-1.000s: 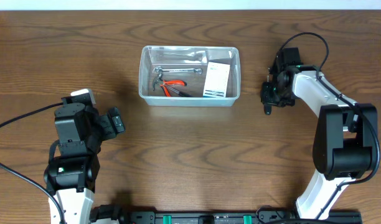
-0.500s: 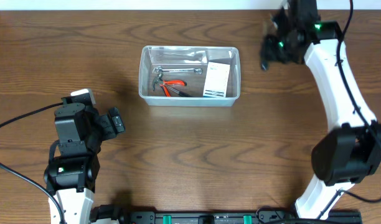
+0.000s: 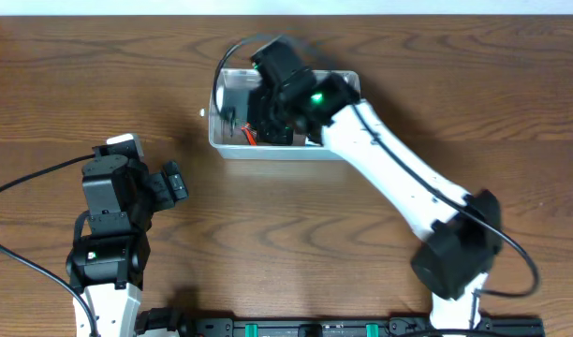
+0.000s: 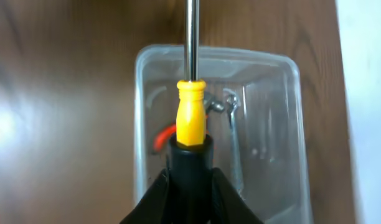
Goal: Pack container
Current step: 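Carry the screwdriver into the container, release it, and lift away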
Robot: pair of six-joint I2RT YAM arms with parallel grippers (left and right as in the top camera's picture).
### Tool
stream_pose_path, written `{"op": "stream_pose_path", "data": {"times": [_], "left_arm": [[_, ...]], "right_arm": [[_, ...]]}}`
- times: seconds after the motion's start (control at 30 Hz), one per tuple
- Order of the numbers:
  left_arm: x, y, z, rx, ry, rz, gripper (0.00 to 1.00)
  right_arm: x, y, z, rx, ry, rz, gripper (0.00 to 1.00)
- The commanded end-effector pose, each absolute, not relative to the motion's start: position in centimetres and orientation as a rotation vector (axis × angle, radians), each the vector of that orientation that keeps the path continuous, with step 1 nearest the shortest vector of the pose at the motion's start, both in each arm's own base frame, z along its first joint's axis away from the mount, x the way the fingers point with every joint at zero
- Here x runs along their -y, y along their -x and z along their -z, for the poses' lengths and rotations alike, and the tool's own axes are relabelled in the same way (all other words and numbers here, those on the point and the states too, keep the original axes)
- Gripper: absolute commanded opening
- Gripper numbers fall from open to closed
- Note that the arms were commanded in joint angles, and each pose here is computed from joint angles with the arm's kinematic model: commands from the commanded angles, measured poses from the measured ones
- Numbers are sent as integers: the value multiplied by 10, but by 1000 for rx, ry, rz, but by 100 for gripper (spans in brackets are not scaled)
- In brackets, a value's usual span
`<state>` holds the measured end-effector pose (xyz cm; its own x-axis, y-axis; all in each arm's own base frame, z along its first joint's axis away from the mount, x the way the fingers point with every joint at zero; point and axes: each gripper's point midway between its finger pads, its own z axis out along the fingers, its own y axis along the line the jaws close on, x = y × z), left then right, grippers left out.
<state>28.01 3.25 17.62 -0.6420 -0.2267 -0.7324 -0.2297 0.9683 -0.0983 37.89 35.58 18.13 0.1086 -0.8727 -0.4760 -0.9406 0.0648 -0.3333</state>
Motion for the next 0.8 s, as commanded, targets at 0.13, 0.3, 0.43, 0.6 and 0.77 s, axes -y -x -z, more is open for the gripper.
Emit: {"op": "stream_pose_path", "data": {"times": [0.13, 0.3, 0.43, 0.6, 0.77], "left_arm": [[-34, -283, -185, -2271, 302, -22, 98], [-34, -283, -185, -2271, 301, -22, 98], [-34, -283, -185, -2271, 301, -22, 98], [-34, -283, -185, -2271, 301, -22, 98], [-34, -283, -185, -2271, 302, -22, 98]], "right_arm": [[-335, -437, -103, -1635, 2009, 101, 1], [-330, -450, -82, -1651, 1981, -6, 1], [-316, -463, -65, -1715, 1938, -38, 15], [-321, -446, -49, -1750, 1938, -251, 25], [-323, -436, -43, -1826, 1934, -237, 46]]}}
